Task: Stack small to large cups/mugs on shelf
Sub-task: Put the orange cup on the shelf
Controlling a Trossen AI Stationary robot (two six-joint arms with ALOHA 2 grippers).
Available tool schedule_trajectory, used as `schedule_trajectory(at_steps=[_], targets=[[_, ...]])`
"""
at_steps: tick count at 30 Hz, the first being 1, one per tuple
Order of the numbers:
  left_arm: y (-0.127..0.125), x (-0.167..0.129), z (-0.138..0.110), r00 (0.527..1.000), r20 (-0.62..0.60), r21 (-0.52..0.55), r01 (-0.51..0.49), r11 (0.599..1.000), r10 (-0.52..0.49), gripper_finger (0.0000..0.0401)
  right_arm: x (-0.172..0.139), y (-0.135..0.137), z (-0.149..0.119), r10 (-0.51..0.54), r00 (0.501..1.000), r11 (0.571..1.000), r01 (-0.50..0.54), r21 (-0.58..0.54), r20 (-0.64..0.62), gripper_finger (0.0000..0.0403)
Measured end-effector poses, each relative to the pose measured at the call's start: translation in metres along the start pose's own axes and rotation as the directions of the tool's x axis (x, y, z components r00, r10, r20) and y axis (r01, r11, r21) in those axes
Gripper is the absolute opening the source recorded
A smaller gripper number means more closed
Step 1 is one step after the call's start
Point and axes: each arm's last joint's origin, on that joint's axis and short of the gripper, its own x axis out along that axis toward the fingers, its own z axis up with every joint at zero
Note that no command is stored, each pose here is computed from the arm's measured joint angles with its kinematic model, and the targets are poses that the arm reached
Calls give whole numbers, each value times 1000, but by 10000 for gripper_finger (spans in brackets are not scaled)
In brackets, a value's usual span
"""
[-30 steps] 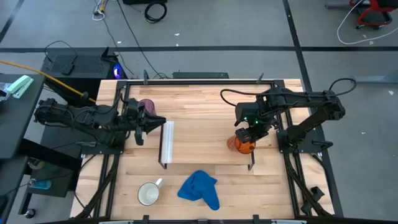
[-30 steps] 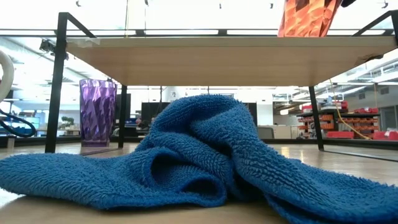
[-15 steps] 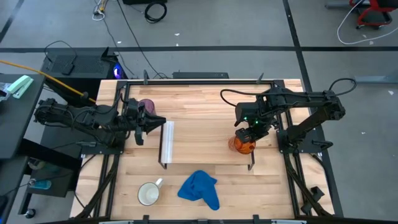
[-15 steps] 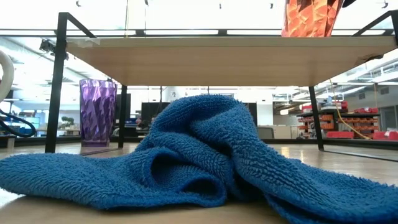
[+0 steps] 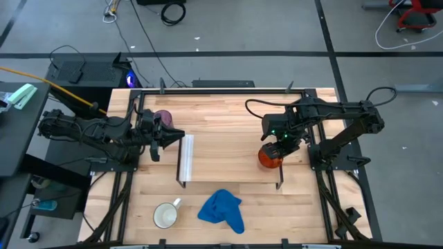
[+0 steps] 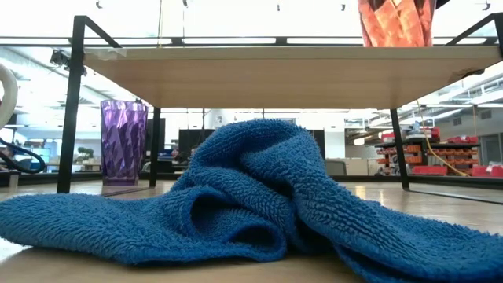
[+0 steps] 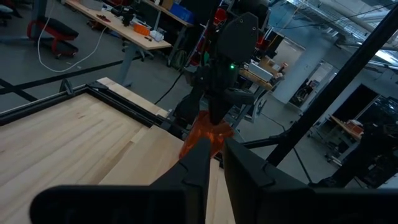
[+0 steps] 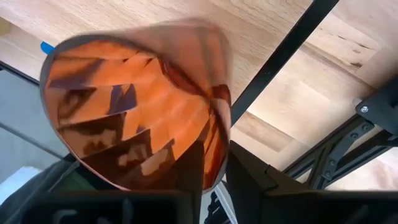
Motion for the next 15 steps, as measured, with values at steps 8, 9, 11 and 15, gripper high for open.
schedule_trajectory(at_steps=[8, 9, 11, 15], targets=[[0, 0, 0, 1000, 0, 1, 0, 1000, 0, 51, 0, 1, 2, 0, 999, 1000, 1, -21, 42, 96], [0, 0, 0, 1000, 0, 1, 0, 1000, 0, 51, 0, 2, 2, 6, 999, 1000, -5, -27, 53, 97], [0, 0, 0, 1000, 0, 1, 0, 1000, 0, 51, 0, 3, 3, 18, 998, 999, -16, -36, 60, 98], [0, 0, 0, 1000, 0, 1, 0, 1000, 0, 52, 0, 4, 3, 29, 997, 999, -27, -41, 65, 99]])
